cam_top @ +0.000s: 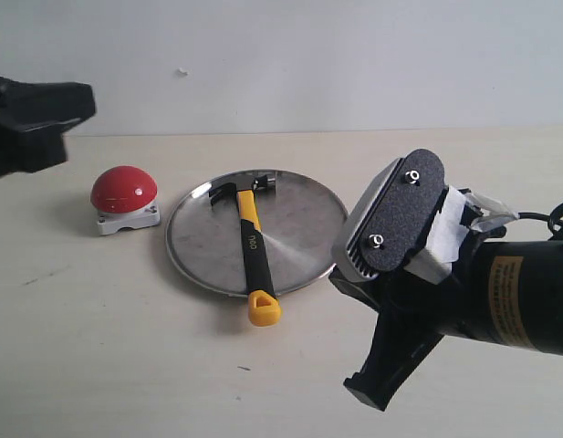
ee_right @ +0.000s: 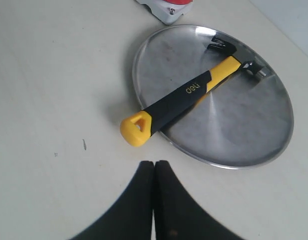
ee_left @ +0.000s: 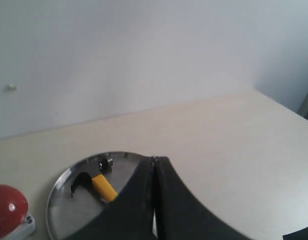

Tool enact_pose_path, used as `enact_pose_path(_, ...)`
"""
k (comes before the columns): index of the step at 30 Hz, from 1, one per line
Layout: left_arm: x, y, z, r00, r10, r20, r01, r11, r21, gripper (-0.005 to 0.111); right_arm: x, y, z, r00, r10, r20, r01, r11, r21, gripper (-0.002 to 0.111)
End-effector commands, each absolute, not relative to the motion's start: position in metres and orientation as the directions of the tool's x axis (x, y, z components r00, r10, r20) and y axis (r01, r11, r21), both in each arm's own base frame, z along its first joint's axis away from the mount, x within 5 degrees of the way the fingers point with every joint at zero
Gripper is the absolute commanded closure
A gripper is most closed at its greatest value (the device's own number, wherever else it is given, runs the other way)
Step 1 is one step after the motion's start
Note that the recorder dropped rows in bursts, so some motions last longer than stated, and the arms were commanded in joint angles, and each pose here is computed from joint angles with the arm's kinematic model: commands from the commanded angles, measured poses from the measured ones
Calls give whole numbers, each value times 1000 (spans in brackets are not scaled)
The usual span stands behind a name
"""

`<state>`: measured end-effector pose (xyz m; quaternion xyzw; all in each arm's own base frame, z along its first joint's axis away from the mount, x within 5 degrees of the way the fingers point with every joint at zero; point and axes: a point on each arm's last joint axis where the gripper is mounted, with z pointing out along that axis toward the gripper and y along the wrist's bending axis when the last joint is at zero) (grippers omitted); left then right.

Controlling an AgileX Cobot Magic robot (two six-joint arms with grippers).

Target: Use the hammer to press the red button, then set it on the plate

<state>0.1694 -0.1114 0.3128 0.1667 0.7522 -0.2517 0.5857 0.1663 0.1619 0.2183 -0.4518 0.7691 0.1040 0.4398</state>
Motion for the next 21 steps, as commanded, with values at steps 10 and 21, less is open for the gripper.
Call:
enact_pose_path(10,94,-63,309,-45,-111,-993,569,814,-117,107,166,163,218,-195,-600,-776,-799,556,-230,108)
enact_pose_path(21,61,-34,283,152,-184,-971,461,882,-95,107,165,163,219,-193,-598,-778,-803,552,-225,108)
